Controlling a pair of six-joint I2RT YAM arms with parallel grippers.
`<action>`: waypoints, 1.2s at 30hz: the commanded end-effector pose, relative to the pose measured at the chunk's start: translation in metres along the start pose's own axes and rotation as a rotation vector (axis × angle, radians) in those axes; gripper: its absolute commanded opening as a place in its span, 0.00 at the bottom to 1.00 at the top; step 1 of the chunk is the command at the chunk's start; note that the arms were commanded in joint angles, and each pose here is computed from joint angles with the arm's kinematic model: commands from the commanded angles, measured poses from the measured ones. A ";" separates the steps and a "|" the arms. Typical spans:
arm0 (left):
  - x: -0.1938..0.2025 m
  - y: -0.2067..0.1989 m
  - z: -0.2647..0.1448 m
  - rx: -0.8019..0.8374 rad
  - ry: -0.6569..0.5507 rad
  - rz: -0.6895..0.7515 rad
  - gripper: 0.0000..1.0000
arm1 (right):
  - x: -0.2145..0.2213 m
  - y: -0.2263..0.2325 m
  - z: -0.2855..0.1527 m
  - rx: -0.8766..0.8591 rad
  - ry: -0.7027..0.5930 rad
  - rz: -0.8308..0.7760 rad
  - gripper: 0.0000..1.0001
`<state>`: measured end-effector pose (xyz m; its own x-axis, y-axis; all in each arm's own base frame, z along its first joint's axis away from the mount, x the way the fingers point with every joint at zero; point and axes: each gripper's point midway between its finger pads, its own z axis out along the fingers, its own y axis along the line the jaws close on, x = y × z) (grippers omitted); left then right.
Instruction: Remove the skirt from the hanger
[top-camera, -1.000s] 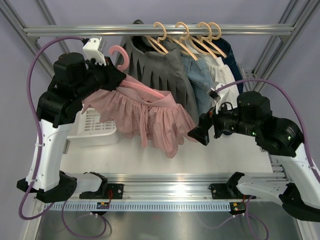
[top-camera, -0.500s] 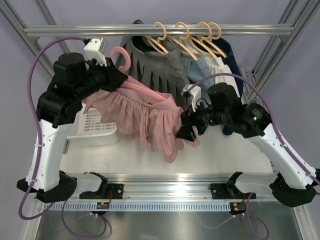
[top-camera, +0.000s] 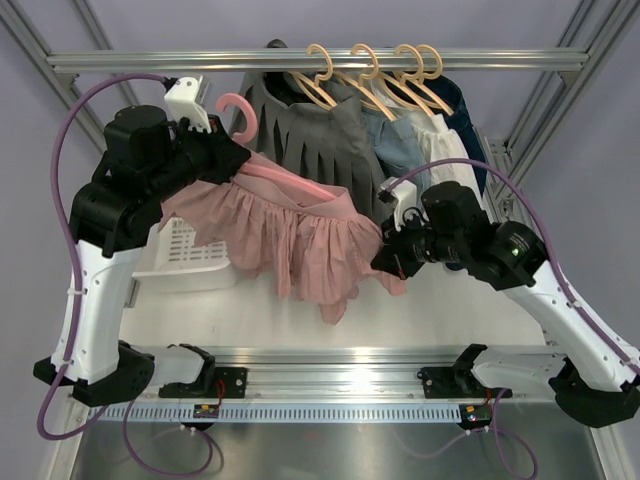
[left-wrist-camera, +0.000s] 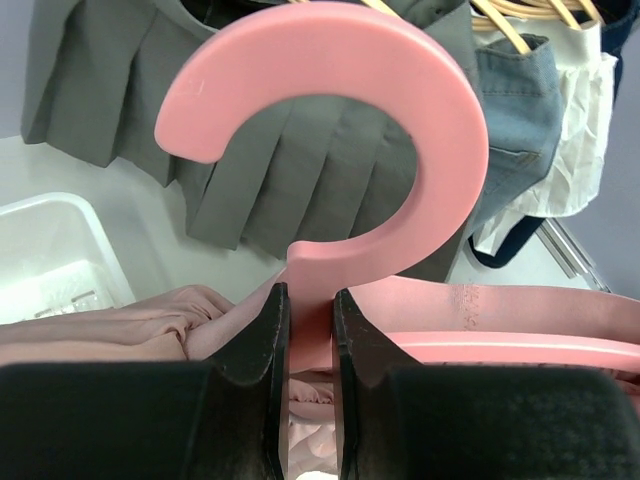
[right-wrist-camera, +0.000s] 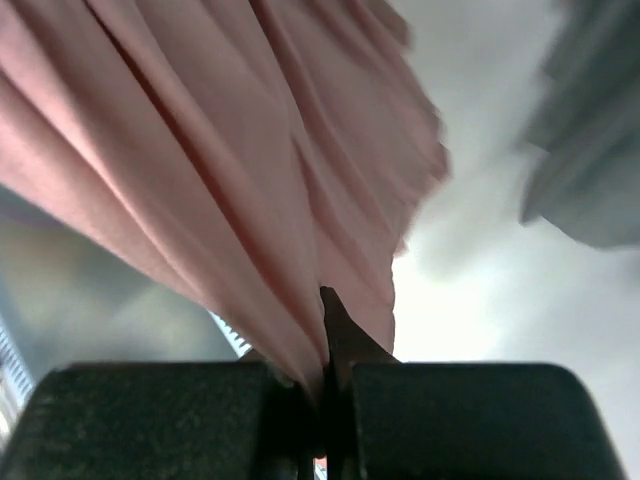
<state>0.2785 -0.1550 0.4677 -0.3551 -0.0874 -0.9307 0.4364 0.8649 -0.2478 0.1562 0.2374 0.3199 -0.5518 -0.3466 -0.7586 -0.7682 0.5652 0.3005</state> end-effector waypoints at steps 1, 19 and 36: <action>-0.044 0.005 -0.003 -0.047 -0.165 -0.026 0.00 | 0.000 -0.028 -0.019 0.196 -0.105 0.103 0.00; -0.036 -0.048 0.013 0.215 -0.158 -0.164 0.00 | 0.029 -0.026 0.002 0.167 -0.108 0.300 0.00; 0.037 -0.060 -0.006 0.203 -0.027 0.045 0.00 | 0.030 -0.032 -0.066 0.305 -0.195 0.355 0.99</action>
<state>0.2379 -0.2102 0.4364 -0.4020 -0.0714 -0.9128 0.5839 0.7479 -0.3157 0.1448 0.1734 0.2787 -0.7358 -0.0365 -0.6762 -0.3967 0.8325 0.3868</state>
